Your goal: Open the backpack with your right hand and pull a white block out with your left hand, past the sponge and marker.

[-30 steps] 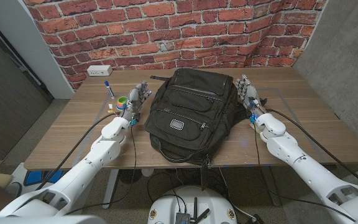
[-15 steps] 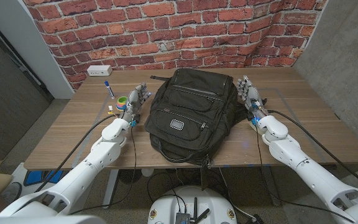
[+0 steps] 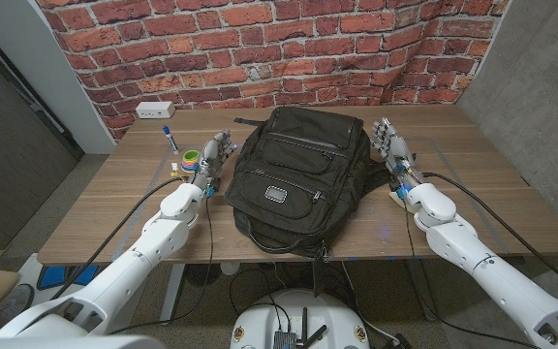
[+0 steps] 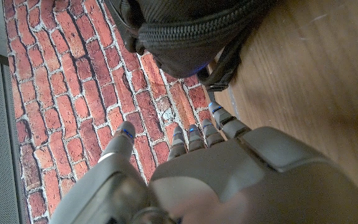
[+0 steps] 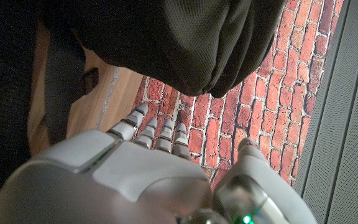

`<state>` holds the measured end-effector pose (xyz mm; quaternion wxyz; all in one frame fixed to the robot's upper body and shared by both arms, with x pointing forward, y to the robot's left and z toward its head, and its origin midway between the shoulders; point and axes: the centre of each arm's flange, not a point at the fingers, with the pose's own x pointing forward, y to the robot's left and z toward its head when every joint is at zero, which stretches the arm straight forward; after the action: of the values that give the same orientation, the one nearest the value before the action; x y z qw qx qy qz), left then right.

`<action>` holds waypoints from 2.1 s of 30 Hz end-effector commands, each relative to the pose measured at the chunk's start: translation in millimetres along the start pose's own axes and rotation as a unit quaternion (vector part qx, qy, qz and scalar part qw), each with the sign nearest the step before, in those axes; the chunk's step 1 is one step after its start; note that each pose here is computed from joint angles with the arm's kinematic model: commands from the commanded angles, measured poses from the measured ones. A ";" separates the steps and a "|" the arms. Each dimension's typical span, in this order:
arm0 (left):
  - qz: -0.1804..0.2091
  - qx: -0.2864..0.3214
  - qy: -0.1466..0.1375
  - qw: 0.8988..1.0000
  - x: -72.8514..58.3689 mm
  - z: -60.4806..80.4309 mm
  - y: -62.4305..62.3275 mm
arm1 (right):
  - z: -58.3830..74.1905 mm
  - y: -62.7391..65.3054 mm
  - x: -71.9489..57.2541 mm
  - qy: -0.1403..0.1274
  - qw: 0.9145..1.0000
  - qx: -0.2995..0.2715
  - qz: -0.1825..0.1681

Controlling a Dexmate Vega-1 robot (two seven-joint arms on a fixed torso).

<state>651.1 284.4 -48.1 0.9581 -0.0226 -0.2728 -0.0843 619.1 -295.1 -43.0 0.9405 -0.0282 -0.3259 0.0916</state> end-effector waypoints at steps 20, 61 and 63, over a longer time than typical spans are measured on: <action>0.016 0.012 0.008 1.000 -0.5 5.3 -9.2 | 25.0 1.7 -55.9 -0.032 0.998 -0.056 -0.013; 0.031 0.010 0.013 0.999 -9.2 5.9 -6.9 | 60.0 44.7 -130.1 -0.110 0.975 -0.194 -0.011; 0.031 0.010 0.013 0.999 -9.1 6.0 -7.4 | 61.5 46.0 -132.4 -0.114 0.972 -0.204 -0.011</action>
<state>640.3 279.2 -47.1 0.9637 -0.0173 -0.2610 -0.0540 490.1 -284.3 -76.0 0.8927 -0.1672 -0.4176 0.0267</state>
